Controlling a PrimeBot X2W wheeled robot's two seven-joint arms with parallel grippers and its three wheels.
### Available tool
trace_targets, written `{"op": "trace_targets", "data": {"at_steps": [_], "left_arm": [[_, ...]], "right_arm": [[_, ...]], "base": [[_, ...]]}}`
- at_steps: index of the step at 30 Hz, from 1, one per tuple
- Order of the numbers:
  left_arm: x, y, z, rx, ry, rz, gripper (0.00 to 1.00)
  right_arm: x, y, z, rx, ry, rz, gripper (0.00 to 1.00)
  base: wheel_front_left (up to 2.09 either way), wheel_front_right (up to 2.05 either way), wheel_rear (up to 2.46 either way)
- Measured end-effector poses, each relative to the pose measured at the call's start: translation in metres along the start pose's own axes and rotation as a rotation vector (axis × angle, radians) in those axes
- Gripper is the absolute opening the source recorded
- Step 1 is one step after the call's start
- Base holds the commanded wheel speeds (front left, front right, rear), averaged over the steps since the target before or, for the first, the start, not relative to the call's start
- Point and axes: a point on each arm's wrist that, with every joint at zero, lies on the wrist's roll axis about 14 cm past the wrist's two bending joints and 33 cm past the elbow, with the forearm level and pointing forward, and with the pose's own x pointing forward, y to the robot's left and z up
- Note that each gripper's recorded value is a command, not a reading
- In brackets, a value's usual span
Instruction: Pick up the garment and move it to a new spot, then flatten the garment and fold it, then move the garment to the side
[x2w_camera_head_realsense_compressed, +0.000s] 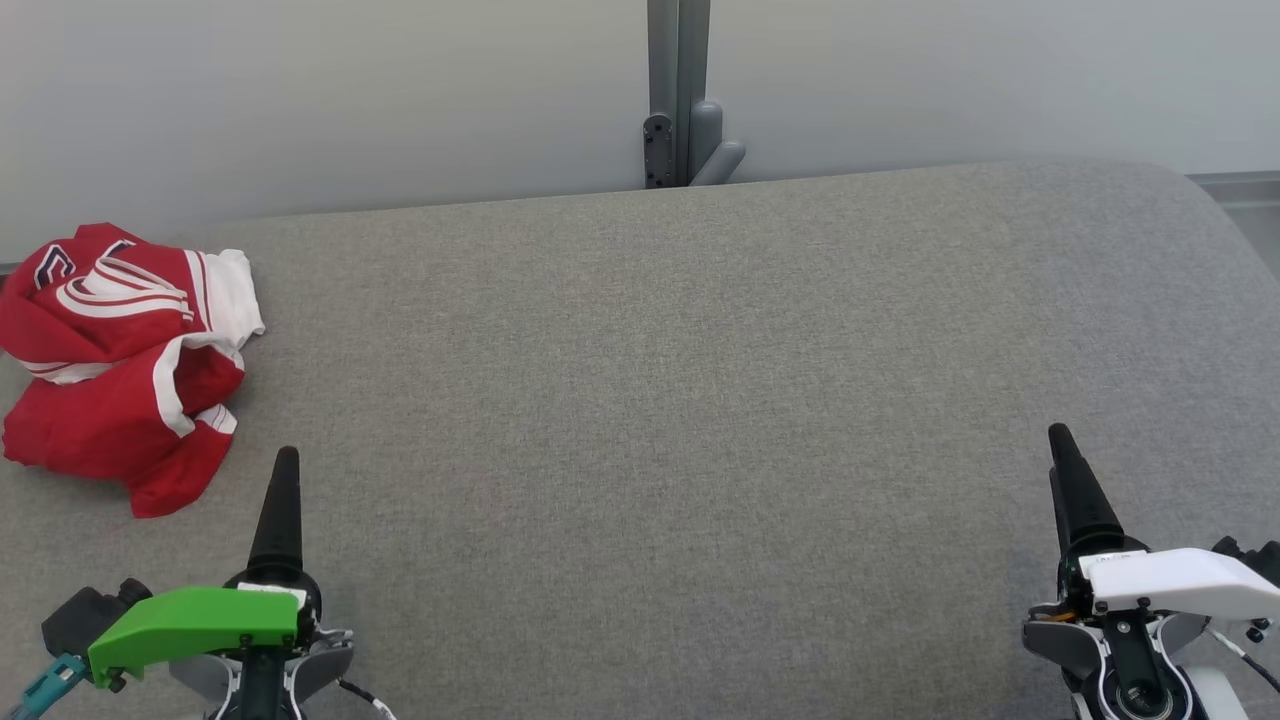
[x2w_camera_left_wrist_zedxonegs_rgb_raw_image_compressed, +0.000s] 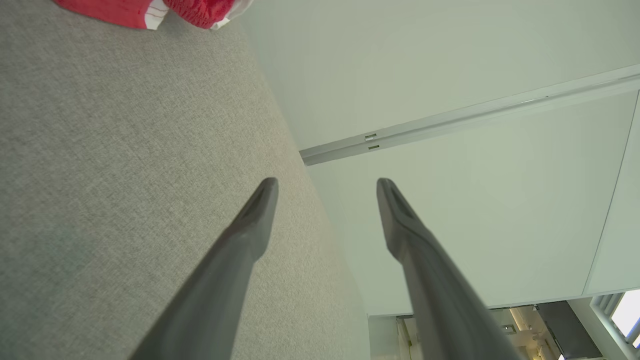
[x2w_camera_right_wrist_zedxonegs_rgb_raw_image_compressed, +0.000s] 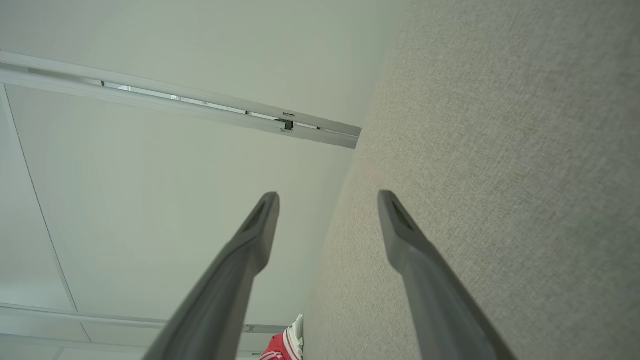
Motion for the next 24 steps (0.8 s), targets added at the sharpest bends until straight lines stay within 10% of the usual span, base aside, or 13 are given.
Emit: {"op": "trace_targets", "data": {"at_steps": [24], "left_arm": [[-0.007, -0.019, -0.008, 0.543, -0.035, -0.029, 1.0]], "right_arm": [[-0.005, 0.032, -0.017, -0.511, 0.019, 0.137, 1.0]], "base": [[0.0, 0.0, 0.0]]}}
